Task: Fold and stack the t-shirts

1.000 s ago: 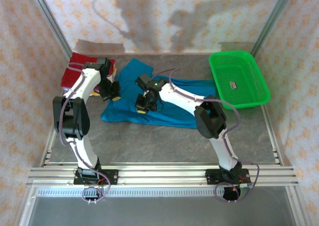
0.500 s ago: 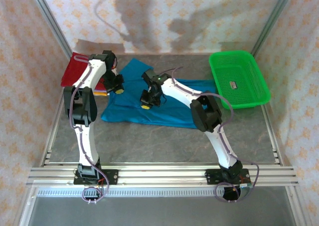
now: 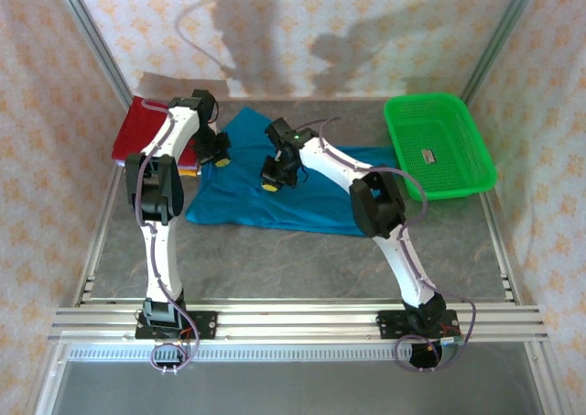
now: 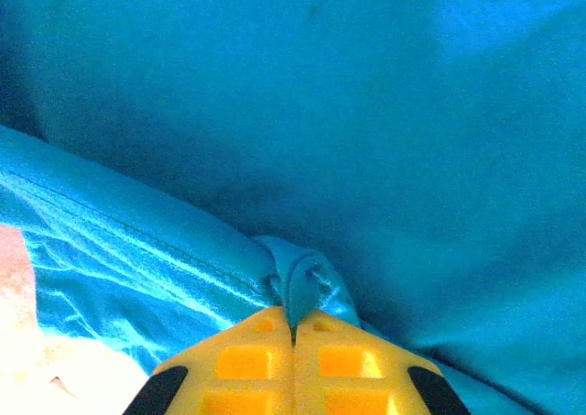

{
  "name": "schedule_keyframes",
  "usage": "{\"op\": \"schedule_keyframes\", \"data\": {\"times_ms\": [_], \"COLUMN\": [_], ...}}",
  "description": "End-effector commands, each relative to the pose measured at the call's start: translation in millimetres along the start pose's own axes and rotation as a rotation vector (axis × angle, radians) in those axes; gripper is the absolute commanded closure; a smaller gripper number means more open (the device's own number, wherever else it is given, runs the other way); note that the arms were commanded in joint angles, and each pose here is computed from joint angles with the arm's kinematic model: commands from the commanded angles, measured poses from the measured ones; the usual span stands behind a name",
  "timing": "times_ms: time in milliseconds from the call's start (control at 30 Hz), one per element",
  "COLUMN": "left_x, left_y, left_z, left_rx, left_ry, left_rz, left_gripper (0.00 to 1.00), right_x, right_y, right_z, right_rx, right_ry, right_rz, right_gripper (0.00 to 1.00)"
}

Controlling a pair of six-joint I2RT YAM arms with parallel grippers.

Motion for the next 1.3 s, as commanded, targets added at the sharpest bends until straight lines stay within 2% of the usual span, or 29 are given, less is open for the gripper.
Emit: {"op": "schedule_keyframes", "data": {"times_ms": [0,167,333,367,467,500,633,800,900,1033,1267], "left_x": [-12.8,-20.7,-26.9,-29.5,-36.7,-38.9,-43.2,-18.8,0.4,23.0,9.3], "left_y": [2.2,-2.0,-6.2,-7.1,-14.2,-15.7,-22.1,-23.3,-30.5,-36.1,-45.5], "left_z": [-3.4,1.4,8.8,8.7,3.6,0.6,-20.3,-28.5,-16.4,11.9,40.3], "left_rx": [-0.041,-0.025,-0.005,-0.003,0.027,0.034,0.045,0.056,0.088,0.061,0.073], "left_ry": [-0.036,-0.031,-0.012,-0.018,-0.048,-0.06,-0.122,-0.112,-0.074,0.025,0.024], "left_rz": [0.013,0.005,-0.002,0.0,-0.002,-0.006,-0.003,0.007,0.021,0.041,0.032], "left_gripper": [1.0,1.0,1.0,0.97,0.71,0.67,0.61,0.6,0.6,0.6,0.59], "right_x": [-16.0,-31.5,-51.6,-57.4,-73.9,-77.4,-77.9,-55.4,-43.2,-29.2,-14.6], "right_y": [-4.4,-6.1,-8.1,-7.7,-8.6,-8.2,-9.2,-23.2,-33.3,-43.5,-58.5], "right_z": [-0.7,-3.0,-9.5,-13.2,-26.8,-31.2,-52.5,-76.2,-93.2,-109.3,-118.9], "right_rx": [0.024,0.021,-0.006,-0.017,-0.04,-0.049,-0.044,0.003,0.012,0.009,0.024], "right_ry": [-0.039,-0.058,-0.073,-0.082,-0.114,-0.119,-0.135,-0.126,-0.153,-0.17,-0.174], "right_rz": [0.001,0.025,0.061,0.067,0.086,0.087,0.062,0.028,0.017,0.011,0.015], "right_gripper": [1.0,1.0,0.95,0.93,0.8,0.75,0.67,0.66,0.65,0.64,0.64]}}
Point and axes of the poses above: each hand's point on the last joint's axis, 136 mm out from that joint toward the fingers, its own z axis out along the fingers, its own y axis along the line the jaws close on, x = y × z, the point moved 1 cm from there along -z, back along the fingers, and after that the axes turned 9 degrees about z, right-handed, at the moved point
